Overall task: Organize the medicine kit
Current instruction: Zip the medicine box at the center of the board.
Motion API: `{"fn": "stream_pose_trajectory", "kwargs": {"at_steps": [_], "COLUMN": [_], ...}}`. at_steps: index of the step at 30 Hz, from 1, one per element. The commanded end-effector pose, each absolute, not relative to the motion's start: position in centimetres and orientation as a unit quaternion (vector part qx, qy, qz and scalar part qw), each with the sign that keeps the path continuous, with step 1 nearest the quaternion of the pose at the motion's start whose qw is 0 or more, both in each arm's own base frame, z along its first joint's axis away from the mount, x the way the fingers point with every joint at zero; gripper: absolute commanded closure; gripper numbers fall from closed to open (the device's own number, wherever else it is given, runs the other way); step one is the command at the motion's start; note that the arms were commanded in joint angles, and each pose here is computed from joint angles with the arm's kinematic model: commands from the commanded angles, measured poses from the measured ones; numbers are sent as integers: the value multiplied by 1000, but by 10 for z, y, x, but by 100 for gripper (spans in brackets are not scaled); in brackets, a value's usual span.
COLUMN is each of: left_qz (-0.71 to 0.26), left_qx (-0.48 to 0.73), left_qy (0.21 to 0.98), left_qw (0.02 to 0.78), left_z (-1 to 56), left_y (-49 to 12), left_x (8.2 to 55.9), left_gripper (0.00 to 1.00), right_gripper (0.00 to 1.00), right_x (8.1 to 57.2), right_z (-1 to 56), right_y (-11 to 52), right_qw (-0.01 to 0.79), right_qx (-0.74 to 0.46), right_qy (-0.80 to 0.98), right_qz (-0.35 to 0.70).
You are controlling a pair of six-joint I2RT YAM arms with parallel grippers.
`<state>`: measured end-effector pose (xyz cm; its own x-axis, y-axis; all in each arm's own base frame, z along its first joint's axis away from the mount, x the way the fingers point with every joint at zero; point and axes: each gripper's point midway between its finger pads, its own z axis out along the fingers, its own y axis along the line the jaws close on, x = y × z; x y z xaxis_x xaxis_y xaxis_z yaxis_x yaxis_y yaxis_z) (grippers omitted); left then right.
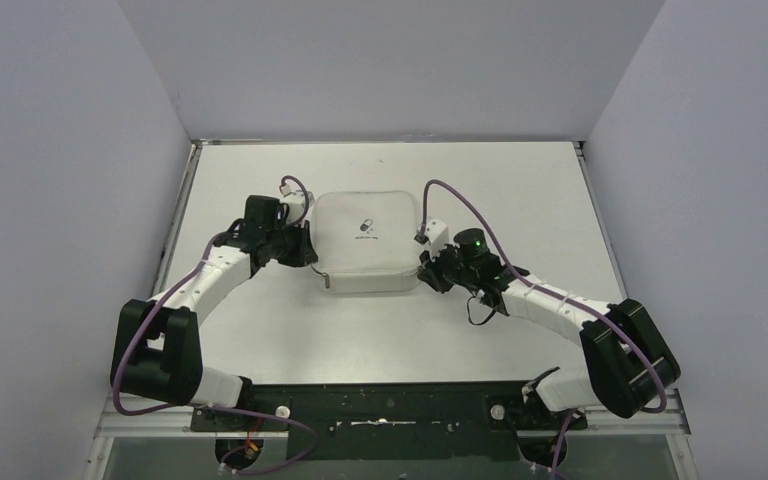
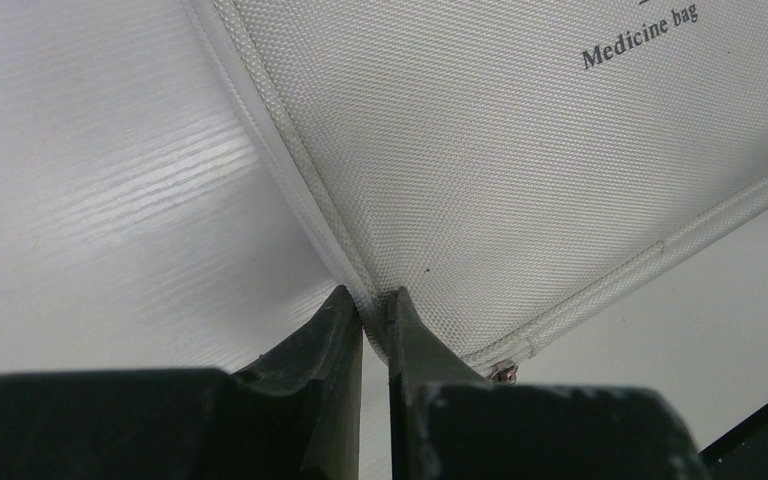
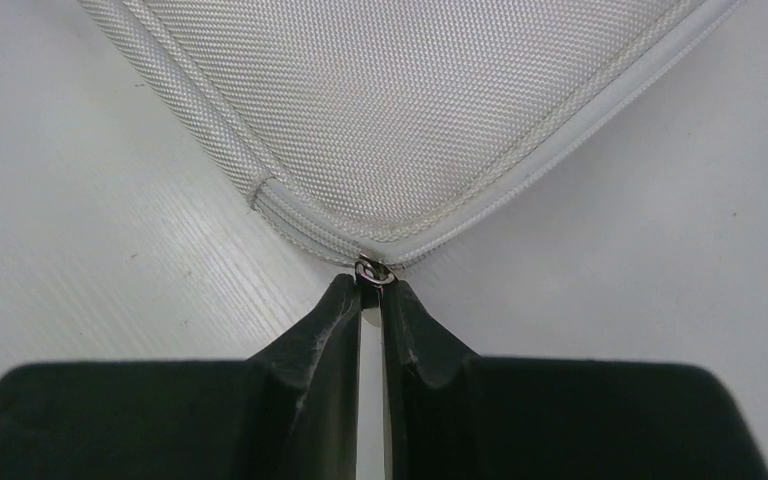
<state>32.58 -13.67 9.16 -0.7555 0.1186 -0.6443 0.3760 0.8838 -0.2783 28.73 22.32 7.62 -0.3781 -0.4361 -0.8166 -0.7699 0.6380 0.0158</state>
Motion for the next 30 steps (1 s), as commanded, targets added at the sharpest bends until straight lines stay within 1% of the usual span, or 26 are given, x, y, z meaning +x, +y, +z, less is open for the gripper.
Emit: {"fn": "stream_pose_trajectory", "kwargs": {"at_steps": [1, 5, 8, 10, 12, 14, 17, 24, 27, 30], "left_qz": [-133, -123, -113, -115, -115, -117, -121, -142, -156, -169], "left_qx": [168, 161, 151, 150, 149, 145, 137, 113, 90, 71], "left_qy": [911, 912, 915, 914, 913, 911, 907, 890, 879, 872], "left_qw": [352, 356, 356, 360, 363, 367, 379, 418, 441, 454], "left_z": [93, 96, 95, 96, 97, 100, 105, 124, 141, 161], "left_y": [-109, -103, -96, -95, -96, -97, -97, -105, -110, -114], "left_x": [335, 340, 342, 344, 346, 350, 358, 393, 409, 418], "left_gripper": [100, 100, 100, 100, 100, 100, 100, 99, 78, 61], "right_gripper": [100, 100, 100, 100, 100, 100, 100, 100, 100, 100], "right_x": [312, 305, 314, 306, 293, 287, 277, 266, 263, 255], "right_z": [87, 72, 74, 80, 90, 101, 107, 125, 127, 125], "right_y": [211, 205, 191, 200, 217, 233, 244, 256, 267, 281], "right_qw": [436, 392, 394, 380, 349, 333, 330, 364, 369, 350], "right_qx": [-342, -345, -329, -347, -368, -355, -318, -260, -227, -192], "right_qy": [810, 826, 833, 821, 806, 798, 795, 777, 780, 787], "right_qz": [194, 212, 207, 246, 307, 355, 398, 443, 451, 471]}}
